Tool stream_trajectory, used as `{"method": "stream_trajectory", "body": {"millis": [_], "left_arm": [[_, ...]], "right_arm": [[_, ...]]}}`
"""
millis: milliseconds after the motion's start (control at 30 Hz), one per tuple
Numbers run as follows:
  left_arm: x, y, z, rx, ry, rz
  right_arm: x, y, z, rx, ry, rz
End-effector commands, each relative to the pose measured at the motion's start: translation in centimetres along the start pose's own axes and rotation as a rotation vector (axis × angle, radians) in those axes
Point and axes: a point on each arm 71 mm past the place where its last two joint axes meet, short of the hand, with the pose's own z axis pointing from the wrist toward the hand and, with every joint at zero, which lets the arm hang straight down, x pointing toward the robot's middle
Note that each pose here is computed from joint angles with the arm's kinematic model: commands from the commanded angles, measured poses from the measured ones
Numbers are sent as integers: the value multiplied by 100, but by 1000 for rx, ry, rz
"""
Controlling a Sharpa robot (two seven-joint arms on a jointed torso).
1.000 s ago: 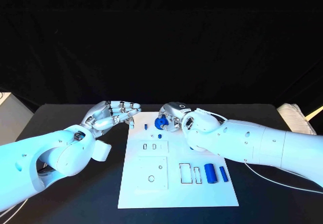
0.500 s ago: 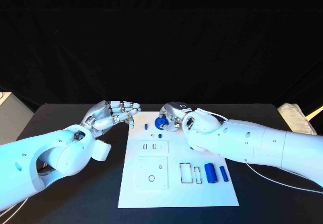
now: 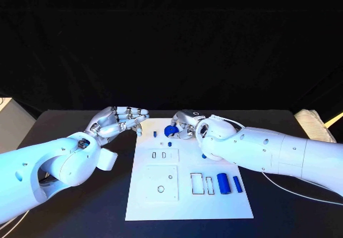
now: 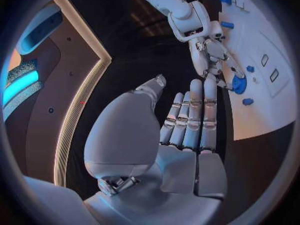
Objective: Assemble the parts on the task board
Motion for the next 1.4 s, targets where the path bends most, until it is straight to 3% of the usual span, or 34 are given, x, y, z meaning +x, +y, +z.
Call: {"method": "stream_trajectory", "body": {"millis": [33, 267, 600, 700, 833, 933, 1167, 1400], "left_arm": [[13, -16, 5, 7, 15, -3], [9, -13, 6, 5, 14, -2], [-6, -8, 6, 1, 11, -1], [-16, -6, 6, 1, 9, 0], [-28, -2, 7, 0, 7, 1], [-32, 1, 13, 1, 7, 1], [-22, 10, 33, 2, 16, -3], [-13, 17, 50, 5, 22, -4]], "right_arm": [[30, 9, -11, -15, 33, 6], [-1, -31, -35, -12, -1, 17], [-168, -107, -130, -58, -208, 108], [-211, -153, -188, -70, -233, 140], [-269, -233, -290, -73, -218, 190], [-332, -349, -406, -65, -173, 235], [-502, -844, -737, -31, -65, 323], [-638, -1339, -1023, 5, -64, 299]]}}
